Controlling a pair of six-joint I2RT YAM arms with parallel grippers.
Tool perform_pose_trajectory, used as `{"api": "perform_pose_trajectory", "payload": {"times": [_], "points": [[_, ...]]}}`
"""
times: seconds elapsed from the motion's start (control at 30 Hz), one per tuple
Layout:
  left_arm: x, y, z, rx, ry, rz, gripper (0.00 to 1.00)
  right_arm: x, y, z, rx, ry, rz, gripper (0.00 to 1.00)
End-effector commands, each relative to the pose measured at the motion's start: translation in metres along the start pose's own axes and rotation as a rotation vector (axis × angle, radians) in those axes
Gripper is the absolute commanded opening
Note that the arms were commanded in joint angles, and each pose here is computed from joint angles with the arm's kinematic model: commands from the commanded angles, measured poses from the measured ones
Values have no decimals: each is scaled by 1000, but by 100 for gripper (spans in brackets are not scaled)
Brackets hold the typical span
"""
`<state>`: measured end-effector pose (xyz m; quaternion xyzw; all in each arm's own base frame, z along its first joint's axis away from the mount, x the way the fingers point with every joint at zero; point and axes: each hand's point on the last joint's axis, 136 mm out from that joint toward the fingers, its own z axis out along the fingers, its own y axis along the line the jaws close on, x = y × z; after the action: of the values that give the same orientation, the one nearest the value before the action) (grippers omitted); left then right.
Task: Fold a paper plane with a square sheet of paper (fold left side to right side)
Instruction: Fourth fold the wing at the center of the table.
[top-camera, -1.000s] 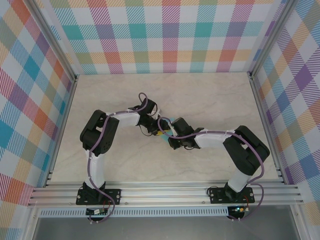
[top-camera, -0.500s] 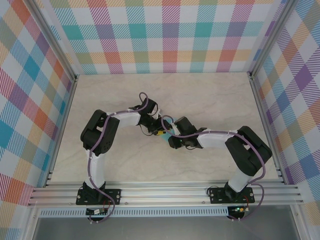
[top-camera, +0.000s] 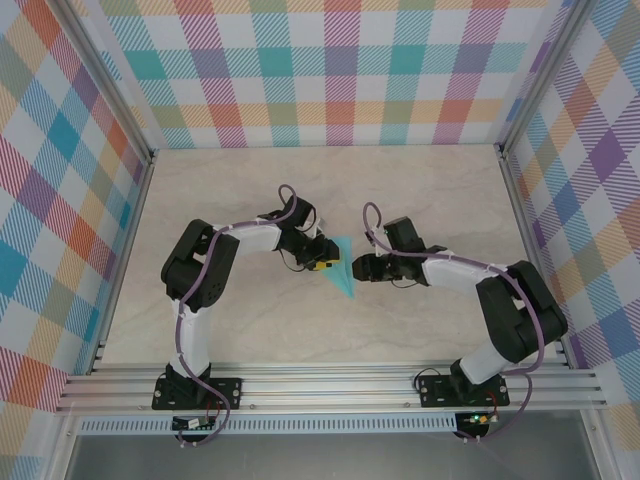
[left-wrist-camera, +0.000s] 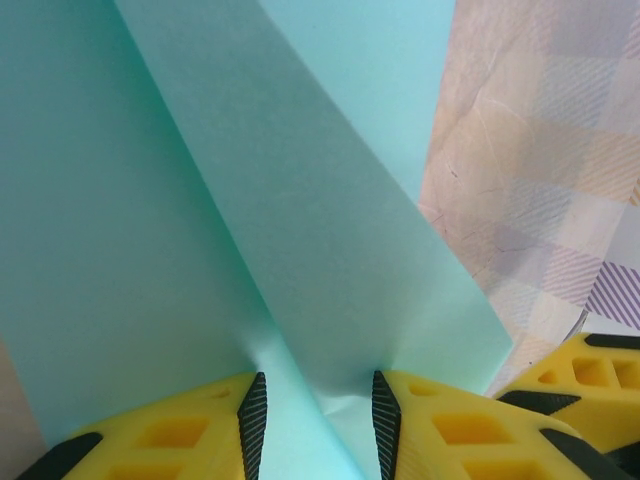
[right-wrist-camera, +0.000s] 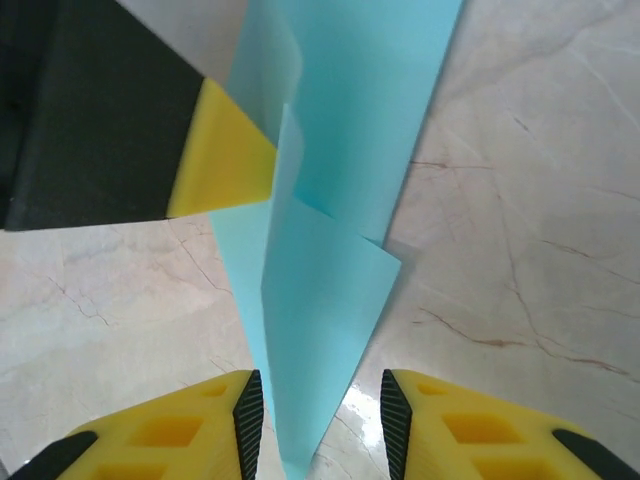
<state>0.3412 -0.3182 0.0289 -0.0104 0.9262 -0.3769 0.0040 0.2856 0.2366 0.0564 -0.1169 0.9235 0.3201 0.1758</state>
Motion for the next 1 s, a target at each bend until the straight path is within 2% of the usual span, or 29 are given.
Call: {"api": "perform_pose_trajectory", "payload": {"times": [0.0,0.17,0.73,0.97], "points": [[8,20,12,-79,20,-11,36,-10,21,4,-109,52,57,36],[9,20,12,-79,20,-12,36,-24,17,15,-145,69,119,33],[12,23,11,-96,34,-21,36,5,19,38,-171,166,132,39],[11,20,9,-94,29,-17,36,11,20,46,-179,202,145,33]]}}
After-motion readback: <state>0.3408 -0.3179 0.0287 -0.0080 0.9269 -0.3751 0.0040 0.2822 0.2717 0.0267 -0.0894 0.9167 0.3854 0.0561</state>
